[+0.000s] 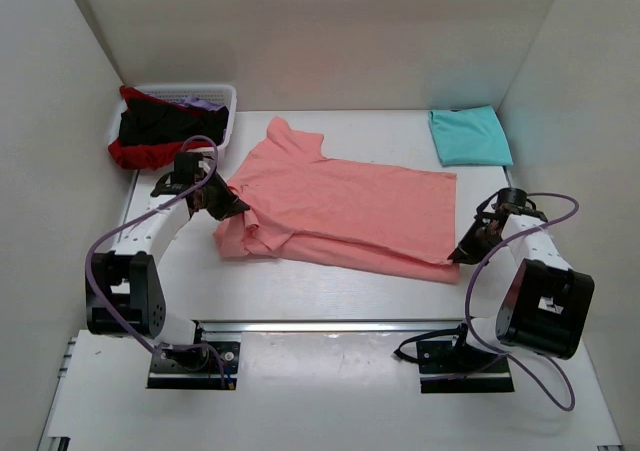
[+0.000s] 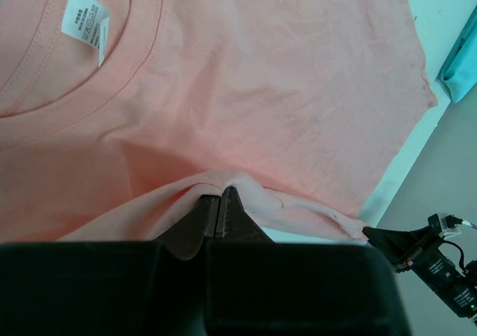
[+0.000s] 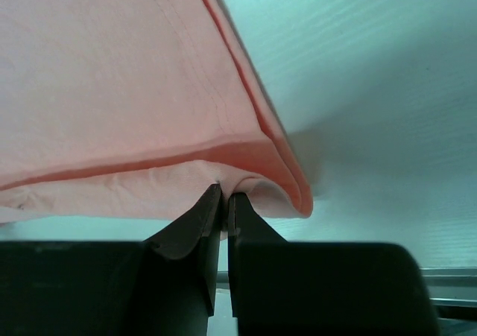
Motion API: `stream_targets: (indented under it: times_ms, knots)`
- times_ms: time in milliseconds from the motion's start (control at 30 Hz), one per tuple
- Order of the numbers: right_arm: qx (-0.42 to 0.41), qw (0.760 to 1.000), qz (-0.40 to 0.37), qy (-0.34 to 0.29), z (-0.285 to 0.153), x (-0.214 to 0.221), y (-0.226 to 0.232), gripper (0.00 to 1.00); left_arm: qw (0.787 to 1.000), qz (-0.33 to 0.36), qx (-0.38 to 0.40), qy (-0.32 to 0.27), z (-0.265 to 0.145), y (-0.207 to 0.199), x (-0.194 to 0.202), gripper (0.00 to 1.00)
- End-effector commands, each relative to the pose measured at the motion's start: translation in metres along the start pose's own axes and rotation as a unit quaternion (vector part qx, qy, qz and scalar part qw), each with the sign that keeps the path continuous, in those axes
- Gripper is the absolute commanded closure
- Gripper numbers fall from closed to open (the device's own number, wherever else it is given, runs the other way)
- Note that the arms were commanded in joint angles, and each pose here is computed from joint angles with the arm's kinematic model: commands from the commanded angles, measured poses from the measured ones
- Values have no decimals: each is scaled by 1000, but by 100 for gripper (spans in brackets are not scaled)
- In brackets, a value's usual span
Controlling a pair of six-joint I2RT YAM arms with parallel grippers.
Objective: Fold and stack the t-shirts
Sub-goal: Fold the flattened tshirt in 1/3 of the way
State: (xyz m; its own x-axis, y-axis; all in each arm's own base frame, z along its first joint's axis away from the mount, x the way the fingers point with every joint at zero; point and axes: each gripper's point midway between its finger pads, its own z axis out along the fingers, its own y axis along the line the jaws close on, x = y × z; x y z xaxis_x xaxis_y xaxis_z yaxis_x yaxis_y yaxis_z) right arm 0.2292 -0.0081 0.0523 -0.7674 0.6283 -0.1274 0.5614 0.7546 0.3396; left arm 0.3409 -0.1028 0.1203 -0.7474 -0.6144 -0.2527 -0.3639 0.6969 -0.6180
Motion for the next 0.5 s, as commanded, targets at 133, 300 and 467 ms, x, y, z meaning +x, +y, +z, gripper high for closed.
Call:
stream_targets:
  times_ms: [133,300,467]
  knots:
    - [-21,999,-5,-29,-2,-32,19,100,999,16,23,-34,2,-25,-32,100]
    - [-27,999,-14,-30,0,-44,27,100,999,13,20,-33,10,-30,-44,100]
    - [-29,998,-28,-55,-6,-65,36,60,998,-4,45,-42,9,-36,-58,1]
